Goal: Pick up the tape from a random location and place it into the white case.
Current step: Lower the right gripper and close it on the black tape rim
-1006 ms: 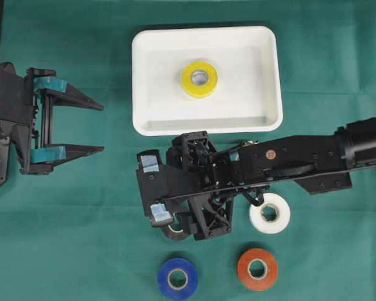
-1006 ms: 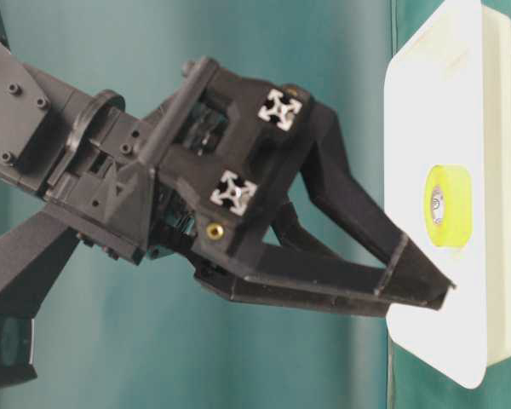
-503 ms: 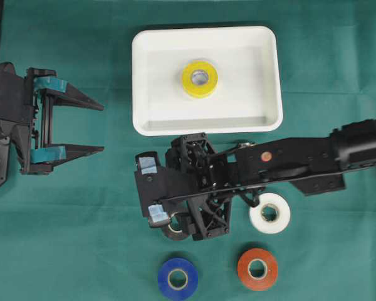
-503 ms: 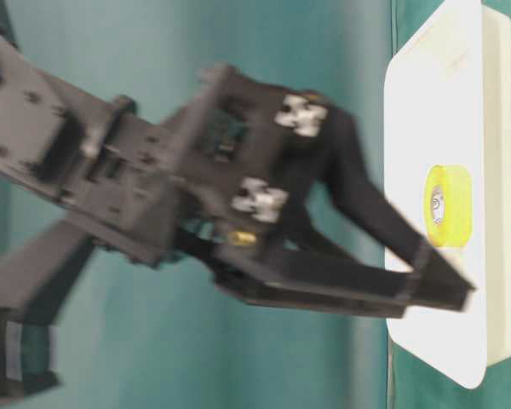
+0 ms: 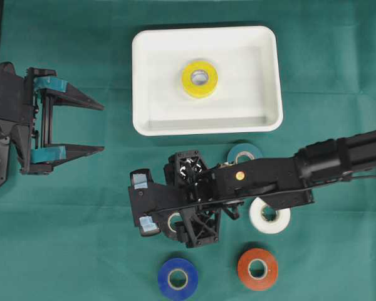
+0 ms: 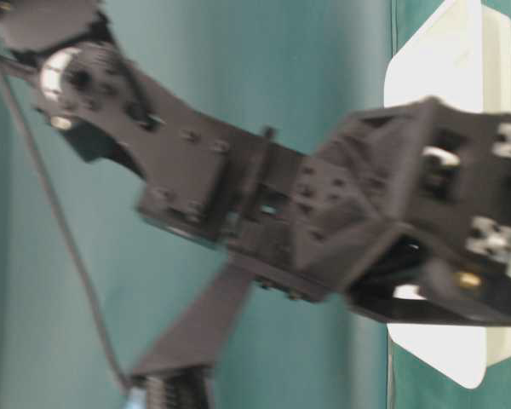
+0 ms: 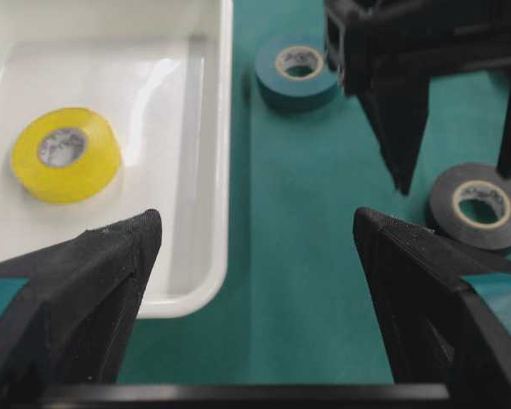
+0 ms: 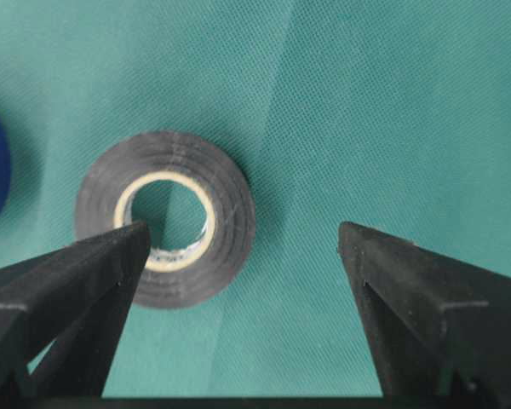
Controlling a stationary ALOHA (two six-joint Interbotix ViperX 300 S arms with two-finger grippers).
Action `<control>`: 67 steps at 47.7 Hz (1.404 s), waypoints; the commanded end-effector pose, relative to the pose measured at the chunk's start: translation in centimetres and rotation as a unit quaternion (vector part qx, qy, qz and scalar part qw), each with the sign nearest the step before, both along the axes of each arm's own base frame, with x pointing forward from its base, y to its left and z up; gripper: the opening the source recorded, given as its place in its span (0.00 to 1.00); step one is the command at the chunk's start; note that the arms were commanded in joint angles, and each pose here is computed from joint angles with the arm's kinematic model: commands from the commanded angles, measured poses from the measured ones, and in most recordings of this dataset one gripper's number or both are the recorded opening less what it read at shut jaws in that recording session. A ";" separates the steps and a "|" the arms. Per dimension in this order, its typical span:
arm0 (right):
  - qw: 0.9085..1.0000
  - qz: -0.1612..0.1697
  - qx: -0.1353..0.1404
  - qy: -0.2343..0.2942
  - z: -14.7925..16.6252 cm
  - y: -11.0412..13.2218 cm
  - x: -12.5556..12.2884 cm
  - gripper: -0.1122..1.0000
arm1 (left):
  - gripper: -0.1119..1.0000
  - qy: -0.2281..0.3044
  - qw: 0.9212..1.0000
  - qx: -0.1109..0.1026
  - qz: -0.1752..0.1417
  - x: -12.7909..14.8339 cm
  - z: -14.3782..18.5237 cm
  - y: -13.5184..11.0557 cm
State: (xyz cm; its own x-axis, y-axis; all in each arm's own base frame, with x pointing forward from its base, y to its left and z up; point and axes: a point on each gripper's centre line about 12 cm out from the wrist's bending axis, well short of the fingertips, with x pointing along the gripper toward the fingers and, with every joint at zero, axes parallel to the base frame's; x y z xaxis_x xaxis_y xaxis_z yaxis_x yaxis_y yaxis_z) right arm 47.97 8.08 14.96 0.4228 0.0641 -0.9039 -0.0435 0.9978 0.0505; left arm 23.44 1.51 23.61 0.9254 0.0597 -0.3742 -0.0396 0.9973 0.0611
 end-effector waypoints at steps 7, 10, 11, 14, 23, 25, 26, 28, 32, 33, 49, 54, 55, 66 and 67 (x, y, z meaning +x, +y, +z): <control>1.000 -0.006 0.007 -0.015 -1.0 0.3 1.0 0.93 | 0.91 -0.012 1.000 -0.001 -0.001 0.7 0.9 0.0; 1.000 -0.007 0.007 -0.014 -1.5 0.3 1.1 0.93 | 0.91 -0.008 1.000 -0.001 -0.001 0.9 0.7 0.0; 1.000 -0.008 0.007 -0.014 -1.6 0.3 1.1 0.93 | 0.91 -0.007 1.000 -0.001 -0.001 0.9 0.7 0.0; 1.000 -0.008 0.007 -0.010 -2.1 0.4 1.1 0.93 | 0.91 -0.003 1.000 -0.001 -0.001 1.2 0.6 0.0; 1.000 -0.008 0.005 0.001 -3.6 0.4 1.1 0.93 | 0.91 0.005 1.000 -0.002 -0.001 1.7 0.4 0.0; 1.000 -0.008 0.004 0.003 -3.8 0.4 1.1 0.93 | 0.91 0.005 1.000 -0.002 -0.001 1.8 0.4 0.0; 1.000 -0.009 0.004 0.003 -3.9 0.3 1.1 0.93 | 0.91 0.005 1.000 -0.002 -0.001 1.8 0.4 0.0; 1.000 -0.007 0.003 0.004 -4.1 0.3 1.1 0.92 | 0.91 0.005 1.000 -0.002 -0.001 1.8 0.4 0.0; 1.000 -0.005 0.002 0.000 -4.0 0.3 1.2 0.90 | 0.91 0.005 1.000 -0.002 -0.001 1.8 0.4 0.0; 1.000 -0.005 0.002 0.000 -4.0 0.3 1.2 0.89 | 0.91 0.005 1.000 -0.002 -0.001 1.8 0.4 0.0; 1.000 -0.001 0.002 -0.010 -2.9 0.6 1.1 0.53 | 0.91 0.005 1.000 -0.002 -0.001 1.9 0.4 0.0; 1.000 0.000 0.003 -0.013 -2.6 0.7 1.1 0.49 | 0.91 0.005 1.000 -0.002 -0.001 1.9 0.4 0.0; 1.000 -0.001 0.003 -0.014 -2.5 0.7 1.1 0.47 | 0.91 0.005 1.000 -0.002 -0.001 1.8 0.4 0.0; 1.000 0.001 0.003 -0.014 -2.4 0.8 1.1 0.39 | 0.91 0.005 1.000 -0.002 -0.001 1.8 0.5 0.0; 1.000 0.001 0.003 -0.014 -2.3 0.8 1.1 0.39 | 0.91 0.006 1.000 -0.002 -0.001 1.8 0.4 0.0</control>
